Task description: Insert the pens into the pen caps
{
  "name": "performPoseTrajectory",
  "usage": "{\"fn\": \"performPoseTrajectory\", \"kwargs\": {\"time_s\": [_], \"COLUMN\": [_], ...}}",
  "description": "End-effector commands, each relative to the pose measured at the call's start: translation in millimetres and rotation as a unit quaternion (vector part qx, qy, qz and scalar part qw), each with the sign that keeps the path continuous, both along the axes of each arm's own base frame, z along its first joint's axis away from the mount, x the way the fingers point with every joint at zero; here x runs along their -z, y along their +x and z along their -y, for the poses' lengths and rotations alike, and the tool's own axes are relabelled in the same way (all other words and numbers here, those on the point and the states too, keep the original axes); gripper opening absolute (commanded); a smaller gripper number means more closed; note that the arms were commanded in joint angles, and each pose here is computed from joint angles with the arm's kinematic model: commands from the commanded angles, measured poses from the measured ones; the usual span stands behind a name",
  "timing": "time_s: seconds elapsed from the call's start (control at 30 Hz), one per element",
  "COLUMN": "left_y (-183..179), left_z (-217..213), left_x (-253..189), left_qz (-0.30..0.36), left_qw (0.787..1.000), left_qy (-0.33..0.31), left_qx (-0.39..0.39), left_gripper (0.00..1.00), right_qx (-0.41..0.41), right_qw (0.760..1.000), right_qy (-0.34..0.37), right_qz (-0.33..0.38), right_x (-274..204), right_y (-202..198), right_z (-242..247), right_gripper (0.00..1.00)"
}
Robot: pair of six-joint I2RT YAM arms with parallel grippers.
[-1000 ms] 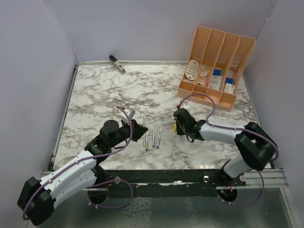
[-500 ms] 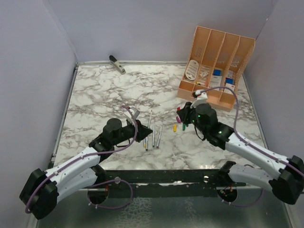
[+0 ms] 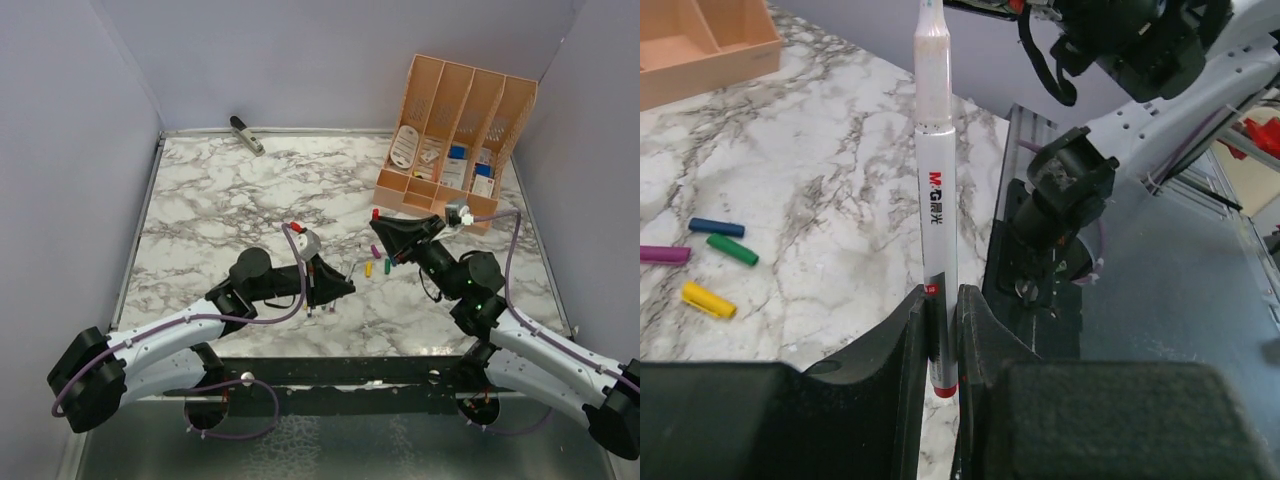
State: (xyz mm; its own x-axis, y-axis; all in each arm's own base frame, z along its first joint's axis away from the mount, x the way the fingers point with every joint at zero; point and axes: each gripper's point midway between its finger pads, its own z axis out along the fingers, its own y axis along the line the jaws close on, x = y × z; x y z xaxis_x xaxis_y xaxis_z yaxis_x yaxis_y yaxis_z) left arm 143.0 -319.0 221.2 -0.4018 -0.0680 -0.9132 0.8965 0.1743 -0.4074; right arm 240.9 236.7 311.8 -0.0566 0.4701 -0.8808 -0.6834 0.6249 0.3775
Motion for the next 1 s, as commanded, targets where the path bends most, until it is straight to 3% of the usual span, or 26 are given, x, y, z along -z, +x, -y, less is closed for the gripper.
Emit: {"fn": "performPoseTrajectory", "kwargs": {"time_s": [0.0, 0.3, 0.97], "left_y": [-8, -4, -2], "left_z": [14, 14, 17], "left_x": [-17, -18, -18], "left_qz": [0.038, 0.045, 0.051], "left_qw": [0.999, 0.999, 0.998], "left_qy": [-0.024, -0.027, -0.027], "left_qx": [0.030, 0.011, 0.008], "left_gripper": [0.00, 0.00, 0.00], "right_qx": [-0.064, -0.100, -0.154], "right_qw": [0.987, 0.975, 0.974], "right_qy": [0.097, 0.152, 0.155], "right_qz": [0.109, 0.130, 0.068], "right_x": [-58, -81, -46], "right_y": [-37, -58, -59], "right_z": [4, 11, -9], "right_gripper": [0.01, 0.01, 0.01]}}
